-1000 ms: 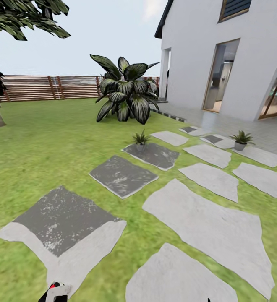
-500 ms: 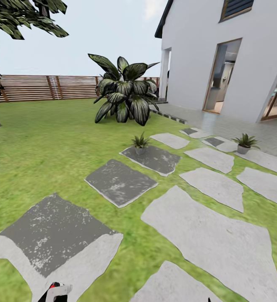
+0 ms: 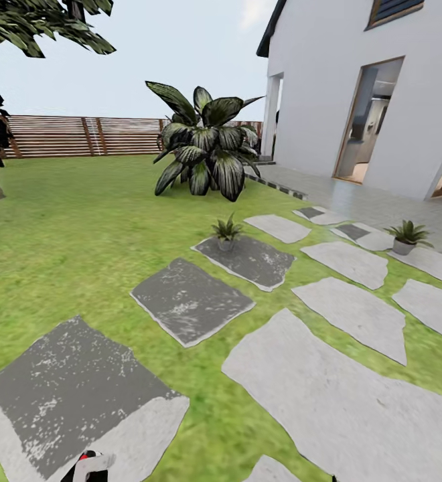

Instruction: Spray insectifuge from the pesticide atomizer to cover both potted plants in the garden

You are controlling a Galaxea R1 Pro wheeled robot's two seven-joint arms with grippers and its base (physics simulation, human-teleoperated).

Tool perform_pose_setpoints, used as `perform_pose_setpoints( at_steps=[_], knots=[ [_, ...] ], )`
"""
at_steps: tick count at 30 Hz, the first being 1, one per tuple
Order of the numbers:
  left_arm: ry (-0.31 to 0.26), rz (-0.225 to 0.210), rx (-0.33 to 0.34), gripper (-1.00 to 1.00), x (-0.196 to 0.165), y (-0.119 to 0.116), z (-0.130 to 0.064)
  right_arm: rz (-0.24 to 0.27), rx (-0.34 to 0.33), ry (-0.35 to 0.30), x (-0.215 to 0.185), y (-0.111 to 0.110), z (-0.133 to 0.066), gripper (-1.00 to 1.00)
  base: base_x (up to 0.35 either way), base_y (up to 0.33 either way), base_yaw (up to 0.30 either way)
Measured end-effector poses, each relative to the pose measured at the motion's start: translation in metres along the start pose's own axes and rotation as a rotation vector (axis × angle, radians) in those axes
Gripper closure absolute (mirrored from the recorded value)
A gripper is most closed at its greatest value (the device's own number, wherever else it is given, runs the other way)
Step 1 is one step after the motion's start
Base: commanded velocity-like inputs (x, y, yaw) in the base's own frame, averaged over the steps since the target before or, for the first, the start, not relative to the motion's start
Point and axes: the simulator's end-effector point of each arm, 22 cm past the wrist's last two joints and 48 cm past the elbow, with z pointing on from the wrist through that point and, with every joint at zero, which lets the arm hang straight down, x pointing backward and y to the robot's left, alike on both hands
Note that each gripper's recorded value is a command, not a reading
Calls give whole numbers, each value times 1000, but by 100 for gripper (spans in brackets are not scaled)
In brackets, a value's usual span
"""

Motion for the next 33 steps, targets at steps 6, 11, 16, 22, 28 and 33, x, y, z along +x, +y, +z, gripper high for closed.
perform_pose_setpoints(
  at_steps=[6, 11, 16, 22, 28, 33],
  knots=[
    [0, -1, 1, 100, 0, -1, 0, 1, -1, 1, 0, 1, 0, -100, 330, -96, 1],
    [1, -1, 2, 100, 0, -1, 0, 4, -3, 3, 1, 3, -1, -100, 335, -30, 0],
    [1, 4, 4, 100, 1, -2, 0, 4, -5, 3, 1, 5, -1, -100, 336, -2, 0],
    [2, 6, 5, 100, 1, -2, 0, 8, -8, 4, 2, 9, -1, -100, 336, 0, 0],
    [2, 5, 2, 100, 1, 0, 0, 8, -9, 5, 2, 9, -1, -100, 336, 0, 0],
    [3, 4, 0, 100, 1, 1, 0, 8, -9, 6, 3, 9, -1, -100, 339, 0, 0]
  ],
)
